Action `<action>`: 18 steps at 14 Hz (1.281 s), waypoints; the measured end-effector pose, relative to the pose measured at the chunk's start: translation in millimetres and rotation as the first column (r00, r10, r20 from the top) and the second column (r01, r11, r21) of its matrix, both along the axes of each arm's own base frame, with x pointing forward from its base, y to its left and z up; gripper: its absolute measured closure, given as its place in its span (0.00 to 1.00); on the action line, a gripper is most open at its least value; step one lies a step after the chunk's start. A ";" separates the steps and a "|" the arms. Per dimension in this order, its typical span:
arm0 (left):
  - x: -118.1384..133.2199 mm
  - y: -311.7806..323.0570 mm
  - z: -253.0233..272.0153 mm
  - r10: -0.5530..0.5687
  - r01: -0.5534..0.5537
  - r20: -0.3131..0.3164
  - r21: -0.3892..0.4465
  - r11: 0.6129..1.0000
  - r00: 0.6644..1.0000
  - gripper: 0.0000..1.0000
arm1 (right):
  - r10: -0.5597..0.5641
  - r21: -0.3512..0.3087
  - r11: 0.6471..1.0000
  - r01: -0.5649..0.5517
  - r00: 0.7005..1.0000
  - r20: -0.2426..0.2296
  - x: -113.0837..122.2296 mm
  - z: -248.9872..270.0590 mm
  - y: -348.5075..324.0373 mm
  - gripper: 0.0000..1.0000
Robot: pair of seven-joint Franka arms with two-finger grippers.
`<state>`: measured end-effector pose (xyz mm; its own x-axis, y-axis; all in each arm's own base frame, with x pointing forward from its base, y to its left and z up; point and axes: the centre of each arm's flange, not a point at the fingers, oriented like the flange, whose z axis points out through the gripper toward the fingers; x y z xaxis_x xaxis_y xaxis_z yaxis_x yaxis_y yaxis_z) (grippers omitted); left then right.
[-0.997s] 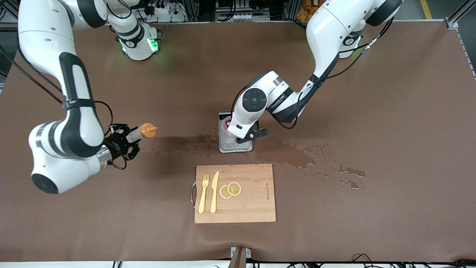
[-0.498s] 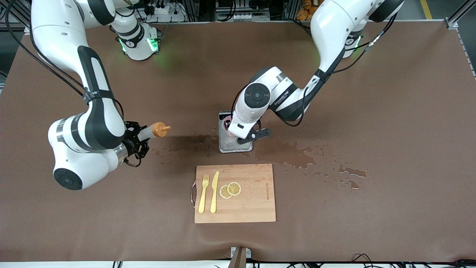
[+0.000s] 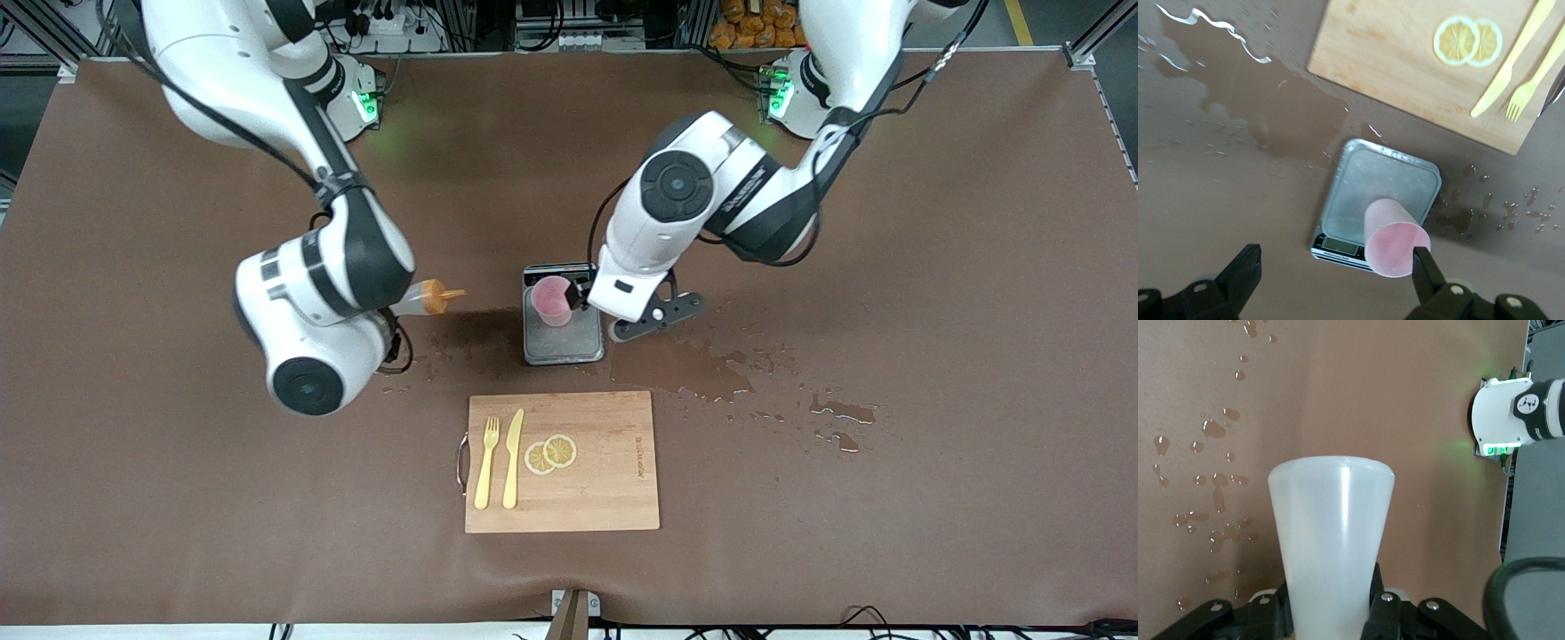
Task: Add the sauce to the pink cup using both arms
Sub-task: 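Release the cup with the left gripper while the right gripper moves the bottle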
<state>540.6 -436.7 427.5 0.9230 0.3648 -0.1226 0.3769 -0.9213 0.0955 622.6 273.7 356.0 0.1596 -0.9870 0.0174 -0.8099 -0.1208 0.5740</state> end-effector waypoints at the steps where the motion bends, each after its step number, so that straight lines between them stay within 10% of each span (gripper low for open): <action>1: 4.3 15.0 14.4 -0.007 0.007 0.004 0.010 1.000 1.000 0.00 | -0.018 -0.019 1.000 0.018 1.000 0.007 -2.6 1.2 6.9 0.59; 18: 61.1 253.4 124.2 -0.244 0.240 0.066 0.072 0.968 0.967 0.00 | -0.043 -0.212 0.974 0.077 0.986 0.163 -24.8 -14.0 74.2 0.59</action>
<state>601.6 -183.3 551.7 0.9904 0.1341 -0.0348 0.1359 -0.9893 0.0540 597.8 347.9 342.0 0.0788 -0.9645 0.2519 -0.8934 0.0438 0.4471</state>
